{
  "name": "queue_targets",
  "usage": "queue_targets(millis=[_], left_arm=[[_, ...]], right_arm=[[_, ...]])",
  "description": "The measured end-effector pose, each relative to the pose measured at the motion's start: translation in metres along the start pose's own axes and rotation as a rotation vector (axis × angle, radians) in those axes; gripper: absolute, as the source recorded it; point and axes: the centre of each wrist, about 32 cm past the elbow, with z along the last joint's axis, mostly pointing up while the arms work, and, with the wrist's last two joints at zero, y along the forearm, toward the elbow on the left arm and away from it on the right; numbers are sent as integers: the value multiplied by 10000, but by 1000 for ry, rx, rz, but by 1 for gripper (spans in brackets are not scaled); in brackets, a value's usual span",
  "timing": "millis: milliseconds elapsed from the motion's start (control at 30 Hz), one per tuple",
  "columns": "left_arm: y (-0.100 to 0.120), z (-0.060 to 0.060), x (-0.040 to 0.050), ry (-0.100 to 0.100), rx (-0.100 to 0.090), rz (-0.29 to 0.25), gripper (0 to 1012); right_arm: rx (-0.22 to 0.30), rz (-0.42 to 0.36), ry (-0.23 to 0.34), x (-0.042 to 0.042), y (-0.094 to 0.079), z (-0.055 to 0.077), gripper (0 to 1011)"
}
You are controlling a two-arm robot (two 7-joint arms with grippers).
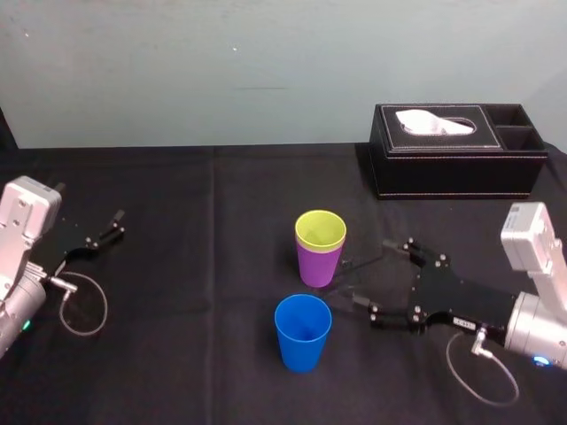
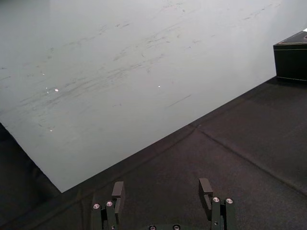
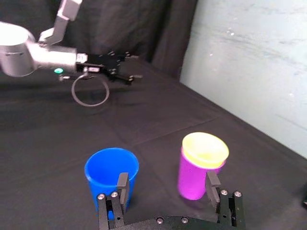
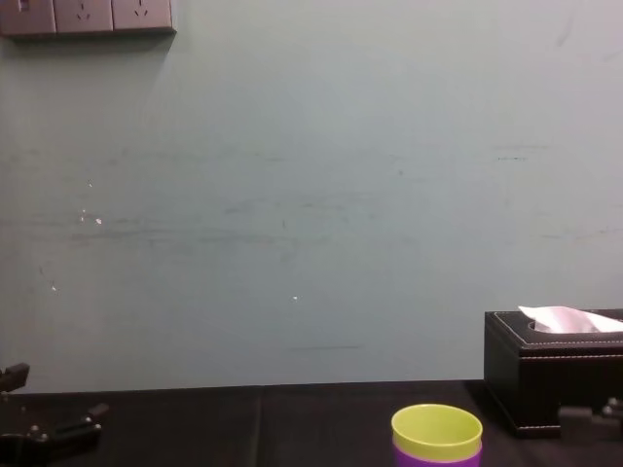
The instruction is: Stack the three plastic cups sequentially using one hand.
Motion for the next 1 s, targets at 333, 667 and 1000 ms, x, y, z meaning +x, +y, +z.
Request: queue_targets(millis=[333, 667, 1000], left_arm=[[0, 0, 0, 0, 0, 0, 1010], [0, 0, 0, 0, 0, 0, 1010], [0, 0, 0, 0, 0, 0, 1010]], right_arm=[[-40, 77, -5, -90, 51, -152, 1002], [-67, 126, -6, -134, 146, -235, 1002], [-86, 149, 32, -106, 229, -299, 1002]])
